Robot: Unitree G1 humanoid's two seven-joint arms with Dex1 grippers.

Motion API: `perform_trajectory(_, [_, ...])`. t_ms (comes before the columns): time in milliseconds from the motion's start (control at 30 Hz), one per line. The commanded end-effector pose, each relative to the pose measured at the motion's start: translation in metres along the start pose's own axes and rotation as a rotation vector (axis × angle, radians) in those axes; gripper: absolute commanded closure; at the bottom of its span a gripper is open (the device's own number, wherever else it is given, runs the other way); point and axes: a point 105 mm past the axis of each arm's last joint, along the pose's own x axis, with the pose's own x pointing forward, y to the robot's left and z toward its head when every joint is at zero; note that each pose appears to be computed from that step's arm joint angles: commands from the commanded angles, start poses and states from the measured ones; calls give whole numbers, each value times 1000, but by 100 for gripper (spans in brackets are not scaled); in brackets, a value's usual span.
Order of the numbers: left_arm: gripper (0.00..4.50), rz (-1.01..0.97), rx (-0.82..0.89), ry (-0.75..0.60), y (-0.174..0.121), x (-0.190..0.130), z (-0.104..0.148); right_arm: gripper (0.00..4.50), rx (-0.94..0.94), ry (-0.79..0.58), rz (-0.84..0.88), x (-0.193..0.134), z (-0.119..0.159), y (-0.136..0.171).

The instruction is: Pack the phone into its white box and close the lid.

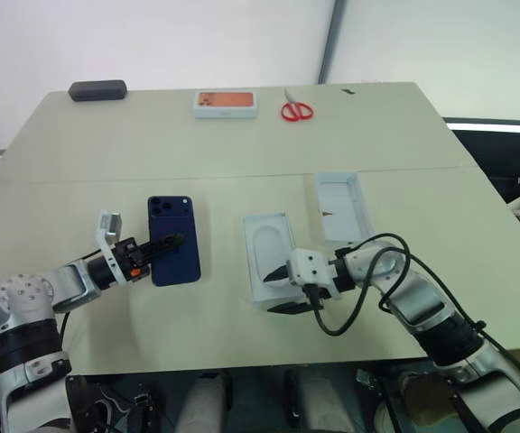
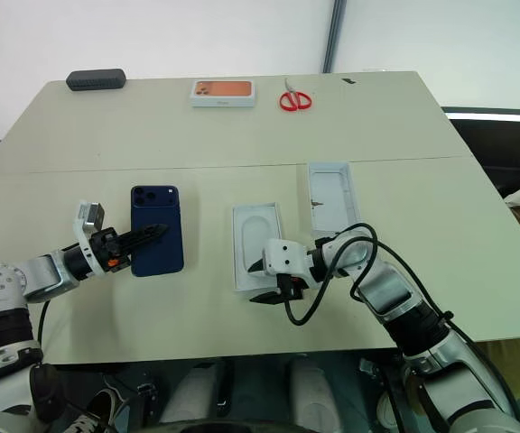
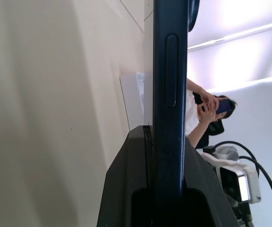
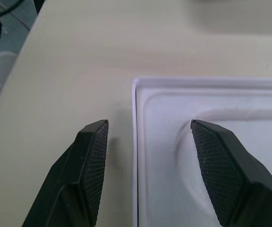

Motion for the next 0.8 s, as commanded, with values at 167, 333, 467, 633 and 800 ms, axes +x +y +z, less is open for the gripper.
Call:
perform_trajectory(167, [450,-62,58,-2,-17,5,2,184,0,1,-2,0,-1,0])
perform_trajectory(333, [450,-60,60,-2,-17,6,3,240,11,-24,-16,3,4,-2])
perform_trajectory(467, [450,-56,61,-3,-17,5,3,240,19,-34,-37,6,8,-5])
perform_trajectory(633, [450,-54,60,-7,-16,5,3,240,18,-48,-48,14,11,-7])
perform_trajectory(800, [450,-51,58,-10,-15,6,4,240,1,-70,-62,27,19,-12])
